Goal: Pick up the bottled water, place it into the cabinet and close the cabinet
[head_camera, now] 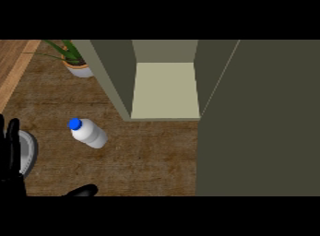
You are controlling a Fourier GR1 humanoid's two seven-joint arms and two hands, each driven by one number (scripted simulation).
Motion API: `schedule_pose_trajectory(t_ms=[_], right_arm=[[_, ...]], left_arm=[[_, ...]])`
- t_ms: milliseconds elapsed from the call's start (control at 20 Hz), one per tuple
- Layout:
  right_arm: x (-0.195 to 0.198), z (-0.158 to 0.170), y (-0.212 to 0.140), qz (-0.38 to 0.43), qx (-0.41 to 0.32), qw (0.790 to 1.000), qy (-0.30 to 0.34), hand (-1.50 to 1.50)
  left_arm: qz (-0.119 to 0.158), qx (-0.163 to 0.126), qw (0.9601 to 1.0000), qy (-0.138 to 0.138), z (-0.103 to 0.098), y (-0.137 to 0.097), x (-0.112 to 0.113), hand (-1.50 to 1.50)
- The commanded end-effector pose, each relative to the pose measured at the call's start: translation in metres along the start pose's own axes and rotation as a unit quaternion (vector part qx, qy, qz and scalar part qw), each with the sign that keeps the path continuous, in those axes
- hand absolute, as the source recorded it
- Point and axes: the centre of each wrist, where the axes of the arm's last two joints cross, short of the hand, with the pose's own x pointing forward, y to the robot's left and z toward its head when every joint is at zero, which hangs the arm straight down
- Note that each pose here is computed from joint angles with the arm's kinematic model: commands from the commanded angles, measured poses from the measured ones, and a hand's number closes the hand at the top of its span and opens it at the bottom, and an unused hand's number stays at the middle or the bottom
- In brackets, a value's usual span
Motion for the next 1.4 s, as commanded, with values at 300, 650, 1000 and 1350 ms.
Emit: schedule_pose_trajectory(t_ms=[300, 650, 1000, 1350], right_arm=[[0.036, 0.036, 0.008, -0.007, 0.006, 1.0, -0.01, -1.5], [0.037, 0.045, 0.007, -0.013, 0.004, 1.0, -0.027, -1.5], [0.029, 0.06, 0.003, -0.009, 0.012, 1.0, -0.008, -1.5], [0.046, 0.067, 0.013, -0.007, 0.017, 1.0, -0.017, -1.5]], left_arm=[[-0.003, 0.024, 0.9996, 0.013, 0.03, 0.002, 0.011, -1.5], [-0.012, 0.026, 0.9995, 0.017, 0.025, -0.003, -0.002, -1.5], [-0.008, 0.046, 0.9973, 0.057, 0.005, 0.019, -0.034, -1.5], [-0.003, 0.068, 0.995, 0.072, -0.009, 0.029, -0.07, -1.5]])
